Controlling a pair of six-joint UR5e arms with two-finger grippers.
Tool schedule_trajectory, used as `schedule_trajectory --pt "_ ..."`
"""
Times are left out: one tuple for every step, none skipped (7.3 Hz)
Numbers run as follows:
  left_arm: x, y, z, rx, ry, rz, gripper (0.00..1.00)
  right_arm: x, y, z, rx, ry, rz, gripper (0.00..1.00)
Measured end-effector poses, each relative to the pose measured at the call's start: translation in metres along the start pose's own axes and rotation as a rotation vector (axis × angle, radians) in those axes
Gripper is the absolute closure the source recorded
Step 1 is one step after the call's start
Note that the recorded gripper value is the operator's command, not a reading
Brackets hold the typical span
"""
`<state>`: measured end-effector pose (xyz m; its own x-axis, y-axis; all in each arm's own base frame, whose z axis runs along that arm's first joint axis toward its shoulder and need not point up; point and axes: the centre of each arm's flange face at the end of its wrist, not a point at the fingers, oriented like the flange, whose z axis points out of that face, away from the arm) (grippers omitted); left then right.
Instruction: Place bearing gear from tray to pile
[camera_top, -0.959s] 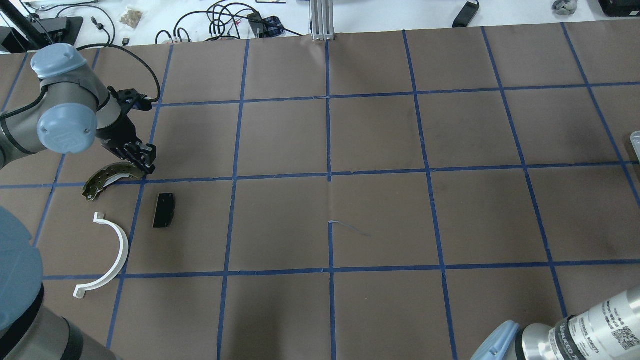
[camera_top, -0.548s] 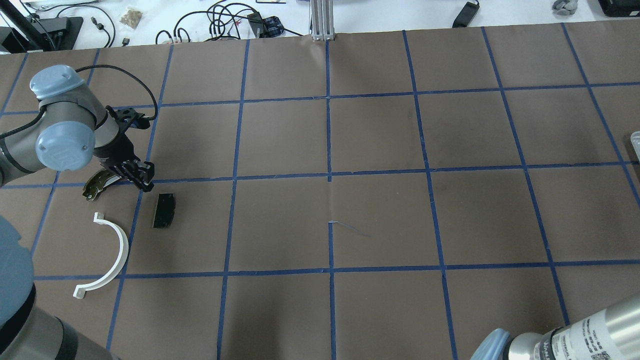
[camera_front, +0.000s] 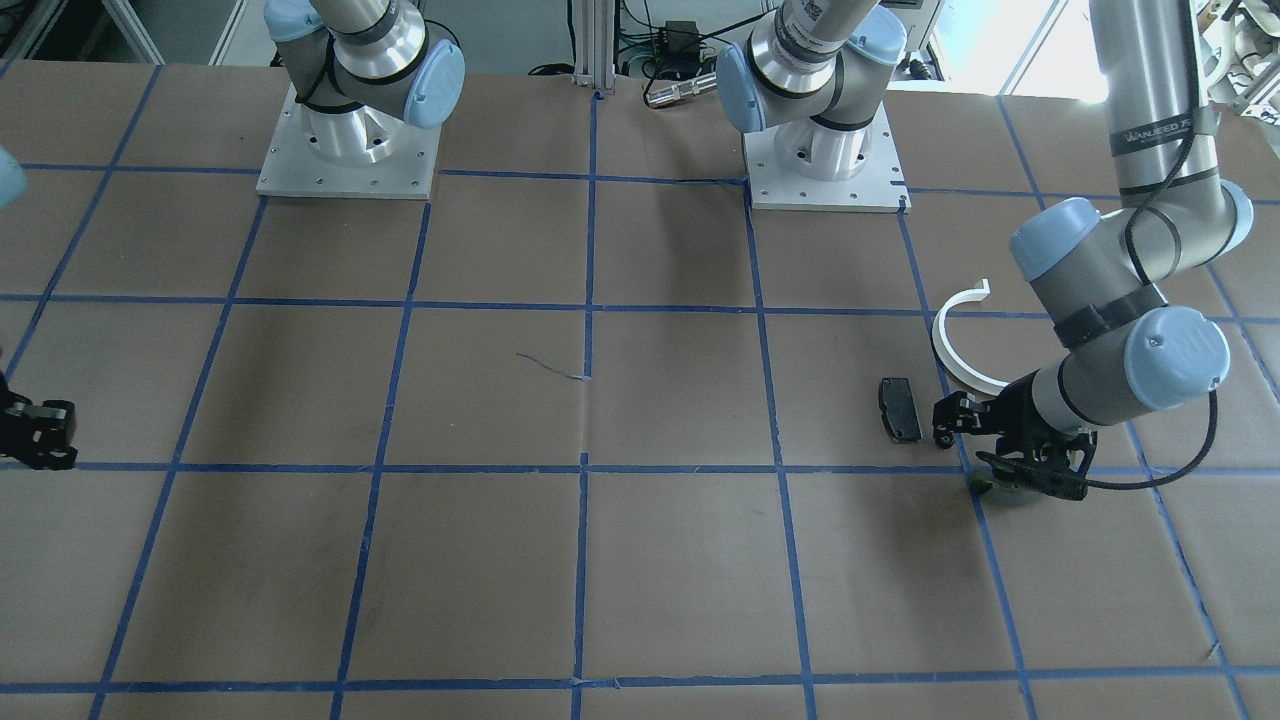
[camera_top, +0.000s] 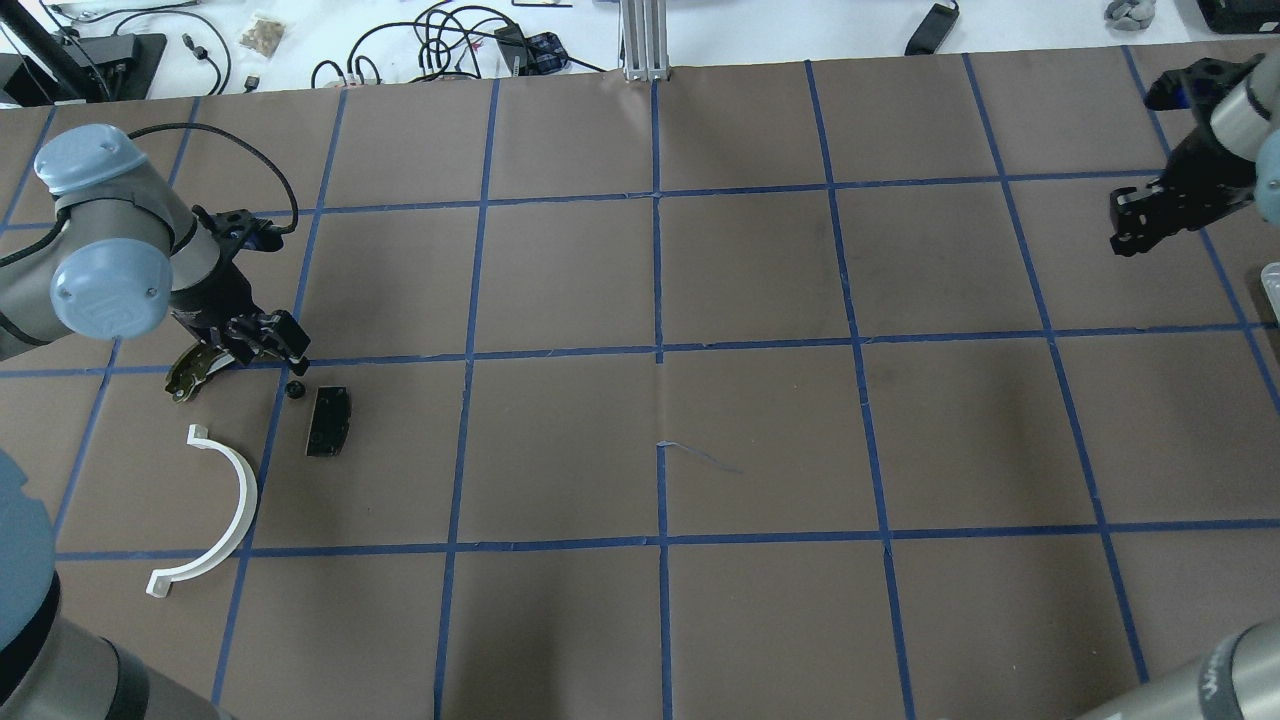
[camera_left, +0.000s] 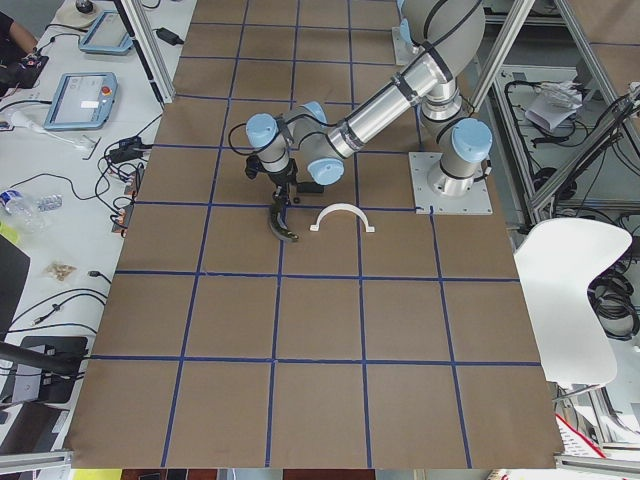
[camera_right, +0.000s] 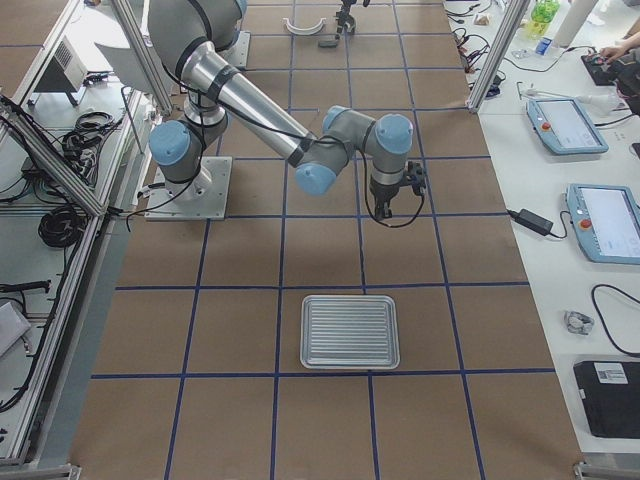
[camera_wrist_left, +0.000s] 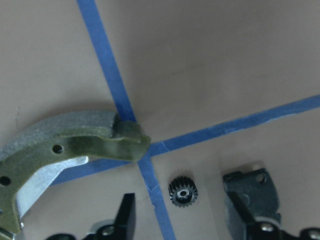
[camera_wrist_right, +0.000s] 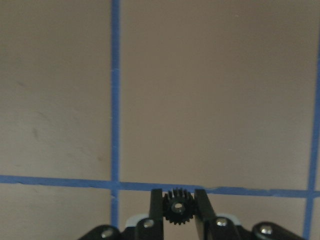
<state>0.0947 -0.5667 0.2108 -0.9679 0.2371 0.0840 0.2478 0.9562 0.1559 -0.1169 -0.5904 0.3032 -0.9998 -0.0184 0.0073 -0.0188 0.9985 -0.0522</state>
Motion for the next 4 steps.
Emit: schedule_trajectory --pt "0.008 -0.008 -0.013 0.018 -0.014 -0.008 0.0 -0.048 0.001 -0.003 0.002 -0.002 0.051 0.93" --pt "0.022 -0.02 -0.027 0.036 -0.03 -0.016 0.0 -0.098 0.002 -0.005 0.0 0.012 0.1 0.93" --pt "0.042 -0.035 -0.044 0.055 -0.046 -0.043 0.0 -0.152 0.004 -0.006 -0.002 0.039 0.143 0.93" --pt "0.062 -0.049 -0.06 0.068 -0.055 -0.081 0.0 -0.209 0.01 -0.003 -0.002 0.051 0.198 0.93"
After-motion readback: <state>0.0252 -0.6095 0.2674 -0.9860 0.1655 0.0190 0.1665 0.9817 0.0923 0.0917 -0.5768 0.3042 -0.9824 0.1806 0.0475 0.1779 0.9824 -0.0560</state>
